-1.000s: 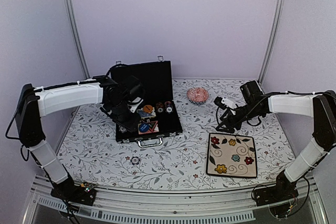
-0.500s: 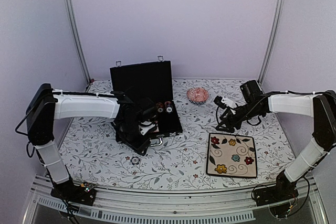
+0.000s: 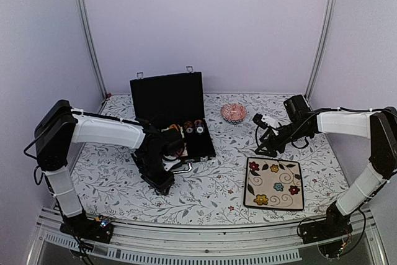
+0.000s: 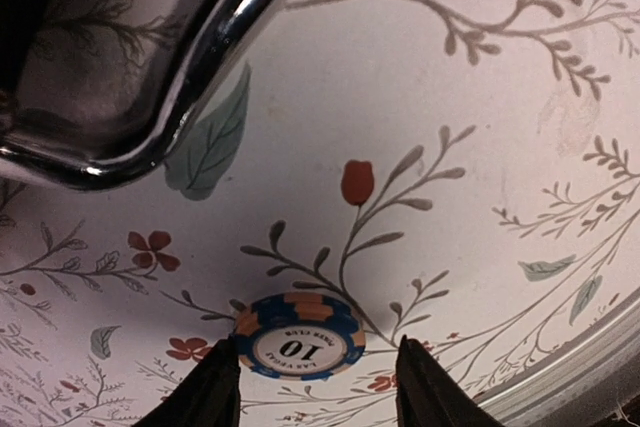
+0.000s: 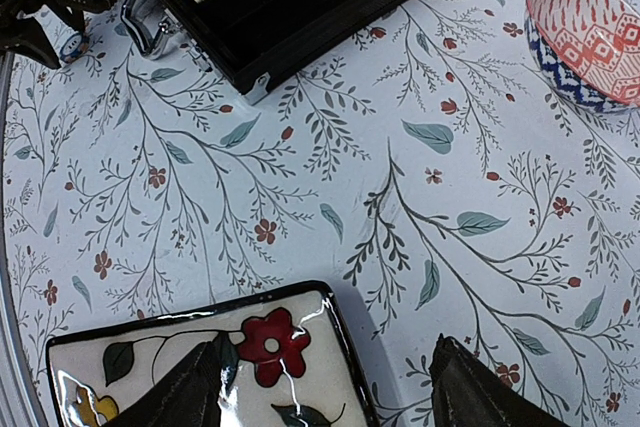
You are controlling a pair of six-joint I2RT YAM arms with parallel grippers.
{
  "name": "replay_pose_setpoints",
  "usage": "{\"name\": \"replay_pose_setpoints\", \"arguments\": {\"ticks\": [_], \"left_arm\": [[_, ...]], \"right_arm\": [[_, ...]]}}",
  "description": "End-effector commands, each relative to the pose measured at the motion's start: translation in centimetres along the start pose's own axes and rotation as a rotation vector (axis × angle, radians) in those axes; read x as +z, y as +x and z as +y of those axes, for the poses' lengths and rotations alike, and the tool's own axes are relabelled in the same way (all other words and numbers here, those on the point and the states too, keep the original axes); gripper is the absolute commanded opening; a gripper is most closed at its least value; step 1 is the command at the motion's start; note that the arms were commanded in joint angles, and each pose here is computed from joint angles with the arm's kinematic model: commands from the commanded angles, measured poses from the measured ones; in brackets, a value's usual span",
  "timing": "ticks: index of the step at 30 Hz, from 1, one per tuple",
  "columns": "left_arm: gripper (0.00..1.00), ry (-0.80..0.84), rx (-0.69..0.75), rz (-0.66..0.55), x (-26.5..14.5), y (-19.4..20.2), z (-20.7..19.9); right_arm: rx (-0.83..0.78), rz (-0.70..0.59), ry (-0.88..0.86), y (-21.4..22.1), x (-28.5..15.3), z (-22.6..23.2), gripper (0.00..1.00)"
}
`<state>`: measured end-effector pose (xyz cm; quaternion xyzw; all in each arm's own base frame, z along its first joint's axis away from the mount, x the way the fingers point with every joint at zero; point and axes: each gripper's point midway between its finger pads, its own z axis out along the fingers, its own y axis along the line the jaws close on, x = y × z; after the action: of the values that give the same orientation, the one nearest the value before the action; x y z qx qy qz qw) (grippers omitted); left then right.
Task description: Pack up texas hold em set
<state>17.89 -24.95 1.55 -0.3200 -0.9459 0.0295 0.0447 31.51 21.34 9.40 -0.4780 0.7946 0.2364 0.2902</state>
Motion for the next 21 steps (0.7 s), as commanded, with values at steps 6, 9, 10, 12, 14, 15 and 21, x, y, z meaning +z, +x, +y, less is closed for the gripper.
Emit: {"name": "replay_pose_setpoints", "arguments": {"ticks": [6,9,10,12,14,15,21], "left_arm": [[0.52,-0.093,0.016,0.042,2.0,0.8,0.7],[0.52,-0.139,0.013,0.029,1.8,0.4,1.1],[0.52,-0.138,0.013,0.02,1.6,0.3,0.9],[0.52,-0.132,0.012,-0.001,1.1,-0.2,0.6],[0.52,-0.133,0.008,-0.011,0.8,-0.4,0.5],[0.52,-0.133,0.008,-0.011,0.8,-0.4,0.5],[0.45,-0.142,0.014,-0.011,0.6,-0.5,0.5]], "right_arm": [[-0.008,-0.019,-0.011,-0.8,-0.3,-0.1,0.72],[-0.007,-0.018,-0.013,-0.7,-0.2,0.0,0.72],[-0.007,-0.019,-0.014,-0.7,-0.2,0.0,0.72],[-0.006,-0.018,-0.015,-0.7,-0.2,0.0,0.72],[-0.007,-0.018,-0.016,-0.7,-0.2,0.0,0.72],[-0.006,-0.017,-0.015,-0.7,-0.2,0.0,0.72],[-0.006,-0.017,-0.015,-0.7,-0.2,0.0,0.72]]}}
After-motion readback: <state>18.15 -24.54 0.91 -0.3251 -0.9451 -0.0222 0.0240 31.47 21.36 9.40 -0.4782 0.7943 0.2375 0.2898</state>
